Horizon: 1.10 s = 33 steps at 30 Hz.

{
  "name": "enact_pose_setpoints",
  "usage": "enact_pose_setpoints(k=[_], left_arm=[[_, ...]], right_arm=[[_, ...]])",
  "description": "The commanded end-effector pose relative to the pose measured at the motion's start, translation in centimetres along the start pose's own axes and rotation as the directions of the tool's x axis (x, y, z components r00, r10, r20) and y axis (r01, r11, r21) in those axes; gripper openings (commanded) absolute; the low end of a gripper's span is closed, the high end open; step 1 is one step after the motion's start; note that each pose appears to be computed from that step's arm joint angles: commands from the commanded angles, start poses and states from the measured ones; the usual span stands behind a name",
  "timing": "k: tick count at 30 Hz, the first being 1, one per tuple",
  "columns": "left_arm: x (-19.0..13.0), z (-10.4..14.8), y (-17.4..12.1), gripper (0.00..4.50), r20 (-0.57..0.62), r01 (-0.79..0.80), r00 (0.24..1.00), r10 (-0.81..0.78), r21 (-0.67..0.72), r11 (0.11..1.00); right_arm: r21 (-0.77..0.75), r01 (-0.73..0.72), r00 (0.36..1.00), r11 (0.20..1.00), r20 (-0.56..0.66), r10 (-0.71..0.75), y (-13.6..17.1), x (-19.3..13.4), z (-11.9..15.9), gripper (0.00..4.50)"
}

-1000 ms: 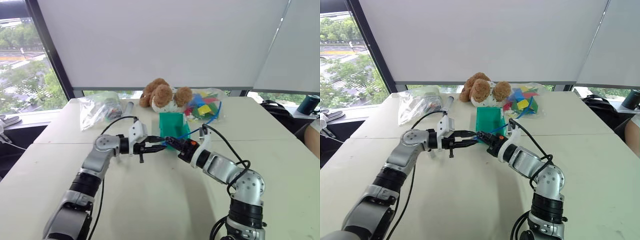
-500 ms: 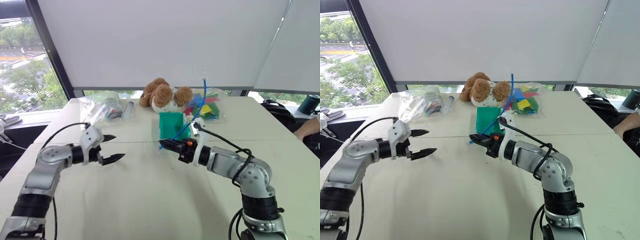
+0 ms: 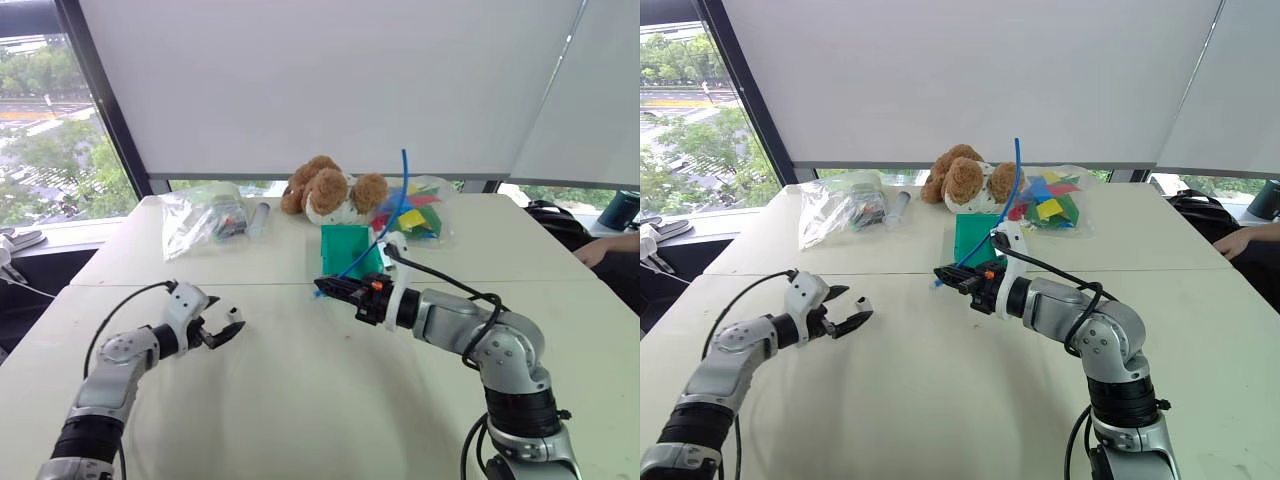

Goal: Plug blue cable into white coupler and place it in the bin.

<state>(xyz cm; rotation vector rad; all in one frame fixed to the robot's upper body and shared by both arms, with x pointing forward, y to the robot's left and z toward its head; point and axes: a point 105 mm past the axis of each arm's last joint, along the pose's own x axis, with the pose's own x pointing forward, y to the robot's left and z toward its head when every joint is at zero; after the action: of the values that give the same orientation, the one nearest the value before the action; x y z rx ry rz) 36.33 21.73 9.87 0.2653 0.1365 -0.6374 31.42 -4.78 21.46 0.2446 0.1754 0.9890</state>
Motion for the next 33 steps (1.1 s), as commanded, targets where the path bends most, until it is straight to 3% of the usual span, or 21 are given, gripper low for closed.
enact_pose_setpoints(k=[1,2,5,11,13,16,20,25,33], left_arm=[[0.9,1.3,0.8,4.45,0.054,-0.032,0.998,0.032,-0.002,0.999],[1.1,1.1,0.8,4.45,0.054,-0.035,0.998,0.036,-0.018,0.999],[1.6,0.4,0.8,3.57,0.048,-0.04,0.998,0.042,-0.045,0.998],[2.8,-0.8,-0.5,0.47,0.045,0.021,0.999,-0.017,-0.104,0.994],[3.4,0.0,-1.6,0.42,0.075,0.099,0.993,-0.092,-0.099,0.99],[4.7,3.3,-4.0,0.42,0.165,0.284,0.948,-0.272,-0.059,0.957],[6.0,6.2,-9.1,0.42,0.162,0.565,0.806,-0.569,0.075,0.822],[7.7,6.6,-12.6,0.42,0.024,0.685,0.696,-0.717,0.277,0.674],[8.8,4.8,-16.1,0.42,-0.105,0.795,0.568,-0.816,0.328,0.511]], right_arm=[[-0.064,-0.015,0.999,0.998,0.043,0.017,0.9,-0.3,1.5,0.0],[-0.066,-0.011,0.999,0.998,0.043,0.014,0.9,-0.4,1.5,0.0],[-0.072,-0.004,0.999,0.997,0.044,0.007,1.0,-0.6,1.5,0.0],[-0.089,0.013,0.999,0.996,0.044,-0.009,0.9,-0.8,1.7,0.0],[-0.107,0.009,0.999,0.994,0.04,-0.004,0.9,-1.0,2.0,0.0],[-0.202,-0.005,1.0,0.979,-0.005,0.004,0.9,-1.4,2.5,0.0],[-0.384,-0.082,0.988,0.92,-0.154,0.023,0.8,-2.2,1.8,0.0],[-0.515,-0.205,0.957,0.832,-0.284,0.06,0.3,-2.5,0.2,0.0],[-0.549,-0.311,0.91,0.776,-0.408,0.076,-0.7,-2.1,-2.2,0.0]])
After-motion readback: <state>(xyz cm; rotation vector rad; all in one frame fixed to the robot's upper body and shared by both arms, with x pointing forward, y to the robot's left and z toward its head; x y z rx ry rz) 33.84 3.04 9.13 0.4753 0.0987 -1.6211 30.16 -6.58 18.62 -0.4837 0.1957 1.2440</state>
